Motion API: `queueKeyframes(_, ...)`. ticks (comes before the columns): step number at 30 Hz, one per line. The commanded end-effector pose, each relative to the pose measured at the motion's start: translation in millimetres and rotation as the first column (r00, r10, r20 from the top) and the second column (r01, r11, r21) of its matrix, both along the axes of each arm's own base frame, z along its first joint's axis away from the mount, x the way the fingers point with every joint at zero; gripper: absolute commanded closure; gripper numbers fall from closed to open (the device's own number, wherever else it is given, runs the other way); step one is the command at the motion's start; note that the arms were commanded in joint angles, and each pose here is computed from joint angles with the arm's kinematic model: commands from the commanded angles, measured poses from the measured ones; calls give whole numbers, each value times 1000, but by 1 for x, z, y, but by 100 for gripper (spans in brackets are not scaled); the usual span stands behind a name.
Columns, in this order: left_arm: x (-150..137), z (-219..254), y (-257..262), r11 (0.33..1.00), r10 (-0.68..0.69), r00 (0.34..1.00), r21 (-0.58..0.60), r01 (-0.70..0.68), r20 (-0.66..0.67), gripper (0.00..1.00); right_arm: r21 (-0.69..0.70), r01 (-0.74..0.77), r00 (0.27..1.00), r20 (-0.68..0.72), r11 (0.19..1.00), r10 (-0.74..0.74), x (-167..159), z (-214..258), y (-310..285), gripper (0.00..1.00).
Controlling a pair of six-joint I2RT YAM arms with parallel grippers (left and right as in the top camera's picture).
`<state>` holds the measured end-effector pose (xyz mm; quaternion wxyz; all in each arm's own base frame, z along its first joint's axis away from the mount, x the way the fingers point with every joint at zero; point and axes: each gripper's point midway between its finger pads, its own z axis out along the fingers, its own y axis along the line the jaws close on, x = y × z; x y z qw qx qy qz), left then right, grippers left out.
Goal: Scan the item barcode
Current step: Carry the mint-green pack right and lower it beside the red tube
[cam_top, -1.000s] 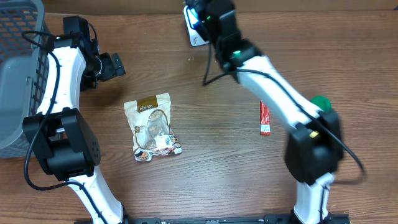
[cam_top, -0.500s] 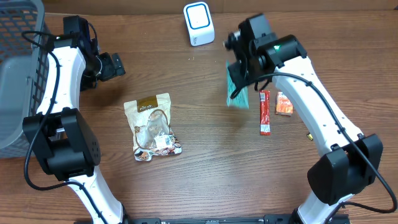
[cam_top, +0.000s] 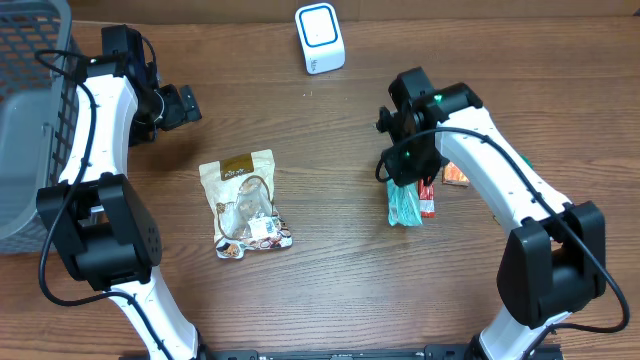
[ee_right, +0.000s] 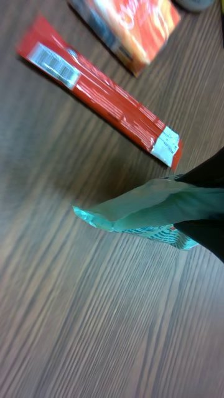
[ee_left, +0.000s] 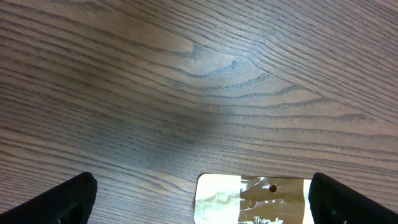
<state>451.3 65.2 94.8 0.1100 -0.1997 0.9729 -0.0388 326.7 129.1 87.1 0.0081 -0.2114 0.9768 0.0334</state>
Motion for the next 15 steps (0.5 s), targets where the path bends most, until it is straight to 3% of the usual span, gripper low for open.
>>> queueKeyframes(1,5,25,0,1000,-13,998,16,12,62,0,-12,-6,1000,-13,1000,6,-5,-15,-6,89)
queueKeyframes(8,5,25,0,1000,-13,998,16,12,62,1,-199,24,999,38,980,-17,-3,-46,-50,93)
queueKeyframes(15,5,25,0,1000,-13,998,16,12,62,0,-353,85,995,81,932,-60,3,-45,-95,94)
